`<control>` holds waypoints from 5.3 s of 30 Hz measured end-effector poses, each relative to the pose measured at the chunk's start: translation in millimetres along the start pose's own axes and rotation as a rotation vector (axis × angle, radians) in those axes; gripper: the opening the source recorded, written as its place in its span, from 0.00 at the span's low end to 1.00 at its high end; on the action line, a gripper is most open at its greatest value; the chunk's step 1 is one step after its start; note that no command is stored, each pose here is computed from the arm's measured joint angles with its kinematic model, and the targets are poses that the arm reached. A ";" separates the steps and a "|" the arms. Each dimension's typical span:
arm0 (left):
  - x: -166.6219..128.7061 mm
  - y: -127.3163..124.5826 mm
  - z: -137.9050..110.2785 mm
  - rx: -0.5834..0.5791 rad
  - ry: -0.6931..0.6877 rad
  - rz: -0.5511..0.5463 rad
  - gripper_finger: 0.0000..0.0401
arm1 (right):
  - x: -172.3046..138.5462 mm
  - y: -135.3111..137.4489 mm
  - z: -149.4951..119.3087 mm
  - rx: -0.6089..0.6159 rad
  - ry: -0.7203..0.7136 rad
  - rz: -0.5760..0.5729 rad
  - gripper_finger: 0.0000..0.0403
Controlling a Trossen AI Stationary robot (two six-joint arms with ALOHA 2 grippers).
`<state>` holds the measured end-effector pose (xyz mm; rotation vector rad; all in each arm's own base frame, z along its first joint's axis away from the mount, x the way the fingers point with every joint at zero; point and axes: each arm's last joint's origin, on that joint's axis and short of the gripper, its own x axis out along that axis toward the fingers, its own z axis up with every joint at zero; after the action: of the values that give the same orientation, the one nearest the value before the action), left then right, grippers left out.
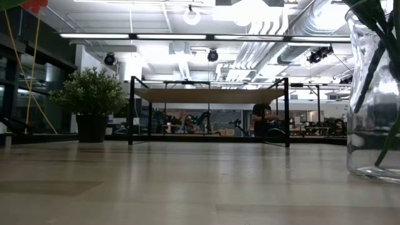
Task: Pick and place flowers into a vace then onto a shelf
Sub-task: Put the right transparent vase with flowers on the shelf
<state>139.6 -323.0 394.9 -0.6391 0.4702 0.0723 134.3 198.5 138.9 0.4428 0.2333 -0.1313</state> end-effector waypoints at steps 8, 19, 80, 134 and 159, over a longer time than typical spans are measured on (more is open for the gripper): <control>0.0 -0.1 0.0 -0.001 0.000 0.000 0.24 | 13.1 -4.2 4.6 0.013 0.048 -0.002 0.73; 0.0 -0.2 0.0 -0.002 -0.001 -0.002 0.24 | 14.7 -1.0 3.1 0.028 0.076 0.043 0.73; 16.9 3.3 14.4 -0.039 0.048 0.029 0.24 | 47.6 -2.8 -8.4 -0.072 -0.035 0.040 0.73; 27.7 6.1 21.3 -0.031 0.122 0.043 0.24 | 60.2 -9.0 0.7 -0.056 -0.056 0.015 0.44; 27.7 6.5 21.3 -0.028 0.124 0.046 0.24 | 59.3 -6.3 7.8 -0.085 -0.143 -0.020 0.43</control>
<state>171.4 -307.3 393.9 -0.6628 0.6044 0.0829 192.0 185.0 128.3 0.3446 0.1022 -0.1718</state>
